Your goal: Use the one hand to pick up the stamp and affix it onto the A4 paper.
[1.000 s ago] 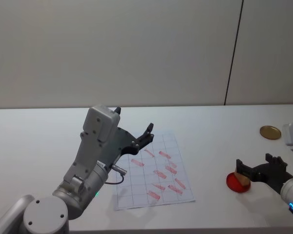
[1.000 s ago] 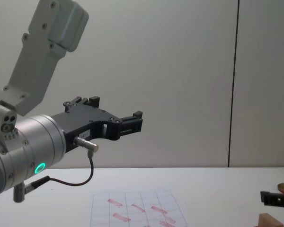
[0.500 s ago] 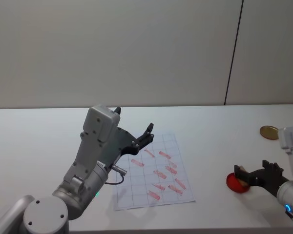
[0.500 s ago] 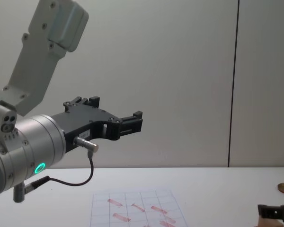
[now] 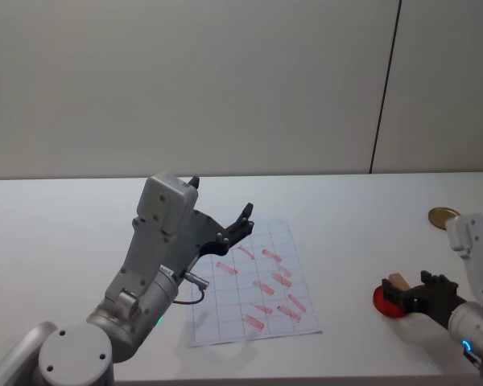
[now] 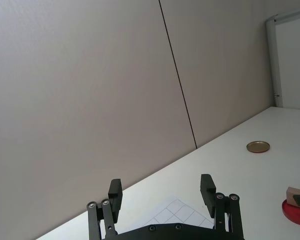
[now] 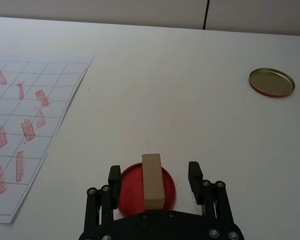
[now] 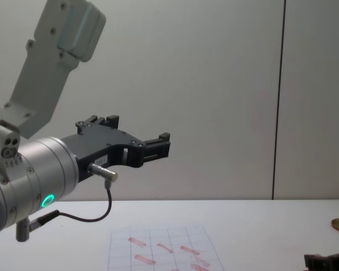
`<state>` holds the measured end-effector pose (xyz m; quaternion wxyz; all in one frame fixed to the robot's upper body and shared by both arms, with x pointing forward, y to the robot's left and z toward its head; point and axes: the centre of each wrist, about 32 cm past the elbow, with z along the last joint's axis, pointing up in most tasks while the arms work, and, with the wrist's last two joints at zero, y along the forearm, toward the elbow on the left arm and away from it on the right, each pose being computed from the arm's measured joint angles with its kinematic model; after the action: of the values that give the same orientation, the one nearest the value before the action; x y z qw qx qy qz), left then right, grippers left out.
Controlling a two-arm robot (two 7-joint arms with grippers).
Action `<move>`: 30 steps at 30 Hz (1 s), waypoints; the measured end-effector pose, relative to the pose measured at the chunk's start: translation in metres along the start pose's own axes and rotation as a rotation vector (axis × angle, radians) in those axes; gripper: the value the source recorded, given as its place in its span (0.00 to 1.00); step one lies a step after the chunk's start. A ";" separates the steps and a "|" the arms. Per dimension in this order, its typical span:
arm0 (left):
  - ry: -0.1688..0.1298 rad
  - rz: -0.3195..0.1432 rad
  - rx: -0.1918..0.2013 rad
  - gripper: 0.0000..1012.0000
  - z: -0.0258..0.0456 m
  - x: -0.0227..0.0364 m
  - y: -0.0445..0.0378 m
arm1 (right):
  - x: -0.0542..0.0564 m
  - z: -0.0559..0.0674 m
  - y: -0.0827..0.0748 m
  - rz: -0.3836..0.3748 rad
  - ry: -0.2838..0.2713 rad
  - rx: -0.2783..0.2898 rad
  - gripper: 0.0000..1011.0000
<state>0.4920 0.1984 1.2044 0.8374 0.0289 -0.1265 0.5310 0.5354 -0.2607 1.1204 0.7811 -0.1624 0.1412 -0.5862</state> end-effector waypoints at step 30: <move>0.000 0.000 0.000 0.98 0.0000 0.0000 0.0000 | -0.005 -0.006 0.007 -0.010 -0.051 -0.042 0.22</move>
<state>0.4920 0.1984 1.2044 0.8374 0.0289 -0.1265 0.5310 0.5376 -0.2548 1.1119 0.7779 -0.1944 0.1328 -0.5826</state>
